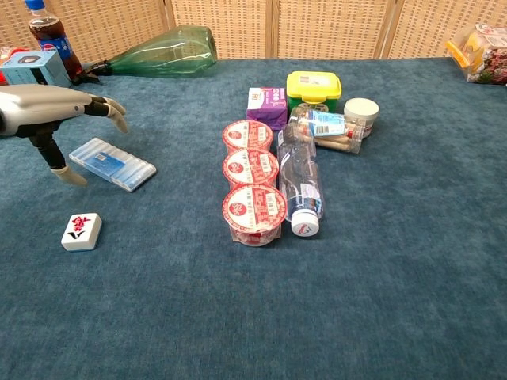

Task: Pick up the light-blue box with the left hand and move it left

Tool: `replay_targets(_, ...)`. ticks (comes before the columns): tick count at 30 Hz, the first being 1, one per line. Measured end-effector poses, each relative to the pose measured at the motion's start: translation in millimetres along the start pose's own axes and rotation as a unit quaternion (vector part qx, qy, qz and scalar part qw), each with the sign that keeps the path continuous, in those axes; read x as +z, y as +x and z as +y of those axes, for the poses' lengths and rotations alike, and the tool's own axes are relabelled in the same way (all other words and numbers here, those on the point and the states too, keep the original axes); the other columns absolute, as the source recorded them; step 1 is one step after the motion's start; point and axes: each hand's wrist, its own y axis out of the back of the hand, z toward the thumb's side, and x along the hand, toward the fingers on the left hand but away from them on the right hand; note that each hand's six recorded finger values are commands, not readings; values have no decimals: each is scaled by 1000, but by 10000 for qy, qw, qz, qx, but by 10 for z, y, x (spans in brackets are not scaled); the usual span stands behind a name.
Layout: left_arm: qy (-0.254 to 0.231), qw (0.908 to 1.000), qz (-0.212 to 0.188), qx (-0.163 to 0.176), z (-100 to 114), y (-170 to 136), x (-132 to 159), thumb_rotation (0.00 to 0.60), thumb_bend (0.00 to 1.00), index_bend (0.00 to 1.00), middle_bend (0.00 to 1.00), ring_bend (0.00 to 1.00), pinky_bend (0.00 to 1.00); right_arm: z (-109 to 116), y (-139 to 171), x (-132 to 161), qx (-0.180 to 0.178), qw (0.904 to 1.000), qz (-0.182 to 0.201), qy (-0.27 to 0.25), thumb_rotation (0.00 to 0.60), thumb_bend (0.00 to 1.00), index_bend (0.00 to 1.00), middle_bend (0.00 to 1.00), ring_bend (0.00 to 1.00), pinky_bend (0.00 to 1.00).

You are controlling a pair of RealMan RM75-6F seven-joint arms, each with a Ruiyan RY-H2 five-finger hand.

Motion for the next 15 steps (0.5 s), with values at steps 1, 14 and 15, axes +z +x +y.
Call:
replay_targets(1, 1, 10000, -9, -21, -10, 19, 8, 600, 142, 220, 0, 0, 0, 6, 3, -8, -7, 10000, -14, 1, 499, 1, 0, 0, 0, 0)
replay_targets(14, 78, 9997, -60, -205, -105, 127, 84, 600, 142, 268, 0, 0, 0, 41, 30, -71, -13, 9999, -116, -21, 501, 0, 0, 0, 0, 0)
replay_targets(15, 76, 9997, -55, -218, -110, 132, 85, 600, 142, 281, 0, 0, 0, 44, 35, -74, -16, 9999, -118, -35, 502, 0, 0, 0, 0, 0)
